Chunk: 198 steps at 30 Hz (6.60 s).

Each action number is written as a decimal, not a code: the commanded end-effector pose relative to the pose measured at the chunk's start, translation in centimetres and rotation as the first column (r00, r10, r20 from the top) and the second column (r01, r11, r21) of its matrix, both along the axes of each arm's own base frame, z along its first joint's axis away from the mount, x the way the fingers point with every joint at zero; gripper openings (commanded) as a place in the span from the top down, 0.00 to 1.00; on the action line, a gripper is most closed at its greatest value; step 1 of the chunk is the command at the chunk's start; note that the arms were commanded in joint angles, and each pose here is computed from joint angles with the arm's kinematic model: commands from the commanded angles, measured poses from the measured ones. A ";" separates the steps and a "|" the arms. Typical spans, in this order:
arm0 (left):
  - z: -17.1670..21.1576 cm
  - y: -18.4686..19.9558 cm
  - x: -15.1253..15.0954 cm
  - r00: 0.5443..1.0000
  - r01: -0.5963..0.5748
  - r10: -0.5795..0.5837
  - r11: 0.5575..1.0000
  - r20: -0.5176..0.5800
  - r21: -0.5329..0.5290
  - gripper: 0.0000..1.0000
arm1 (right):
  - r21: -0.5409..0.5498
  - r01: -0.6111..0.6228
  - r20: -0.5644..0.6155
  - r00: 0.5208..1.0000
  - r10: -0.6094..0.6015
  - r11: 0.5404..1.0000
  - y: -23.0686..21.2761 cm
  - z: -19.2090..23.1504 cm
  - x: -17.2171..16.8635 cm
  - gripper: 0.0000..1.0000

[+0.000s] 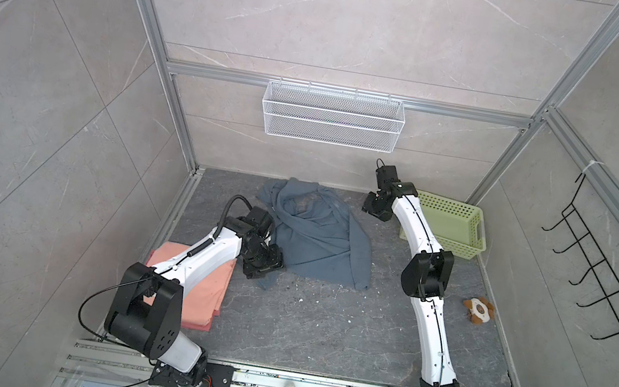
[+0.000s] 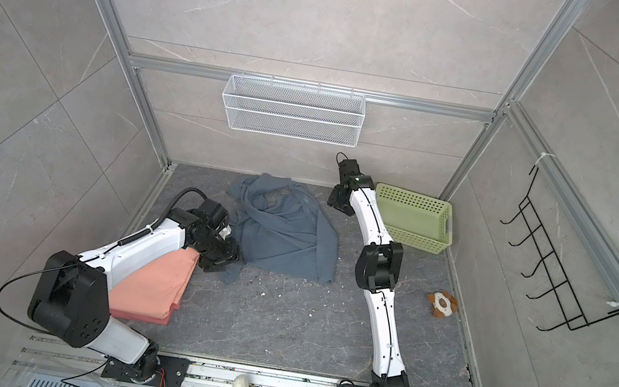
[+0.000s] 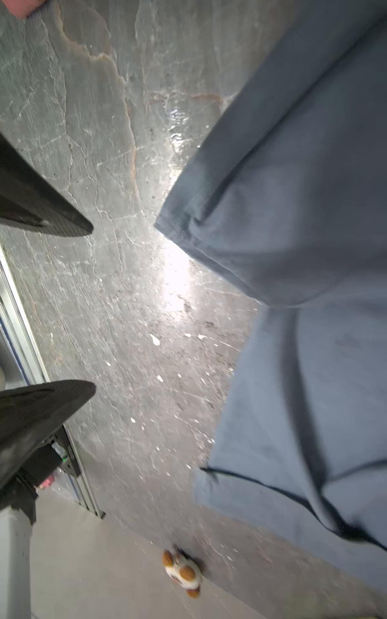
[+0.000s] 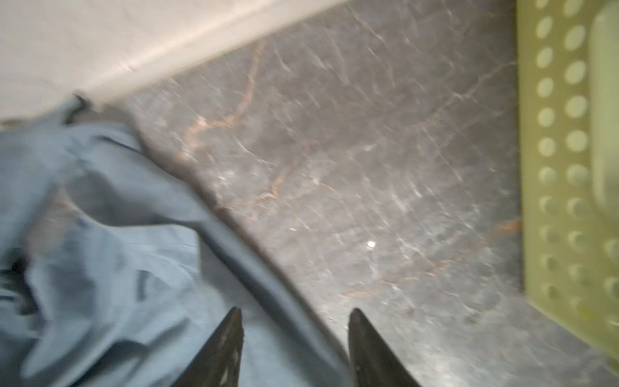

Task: Fold and stack the t-shirts

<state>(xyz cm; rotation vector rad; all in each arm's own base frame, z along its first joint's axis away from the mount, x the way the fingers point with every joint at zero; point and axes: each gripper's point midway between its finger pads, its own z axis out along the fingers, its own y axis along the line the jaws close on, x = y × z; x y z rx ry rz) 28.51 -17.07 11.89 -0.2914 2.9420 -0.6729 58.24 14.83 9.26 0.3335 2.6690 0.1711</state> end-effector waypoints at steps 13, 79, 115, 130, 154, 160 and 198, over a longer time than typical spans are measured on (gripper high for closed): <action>-3.6 2.8 11.9 0.997 -0.037 0.033 0.998 0.068 0.050 0.29 | 0.308 -0.097 0.043 0.995 0.088 0.946 9.8 2.8 -12.5 0.42; -6.4 7.8 5.4 0.969 -0.221 0.242 0.940 -0.049 0.259 1.00 | 0.136 0.108 -0.018 0.994 -0.106 0.985 -2.8 2.5 -21.2 0.42; -4.8 4.0 5.0 0.986 -0.141 0.151 0.981 -0.070 0.132 0.23 | 0.059 0.075 -0.087 0.994 -0.070 0.995 -4.8 -1.1 -23.9 0.41; -6.5 5.0 2.5 0.973 -0.191 0.208 0.969 -0.100 0.154 0.23 | -0.276 -0.210 -0.165 0.972 0.169 0.938 -4.2 -4.8 -21.7 0.49; -12.6 5.6 1.0 0.948 -0.178 0.228 0.958 -0.222 0.225 0.23 | -0.206 -0.233 -0.262 0.949 0.176 0.950 -4.7 -7.3 -21.9 0.85; -13.4 6.6 -0.1 0.937 -0.167 0.241 0.945 -0.254 0.281 0.23 | -0.172 -0.235 -0.220 0.956 0.195 0.957 -5.0 -5.8 -21.3 0.63; -13.0 8.3 -0.4 0.928 -0.198 0.287 0.920 -0.236 0.339 0.24 | -0.113 -0.309 -0.337 0.906 0.257 0.944 -9.0 -9.7 -23.6 0.67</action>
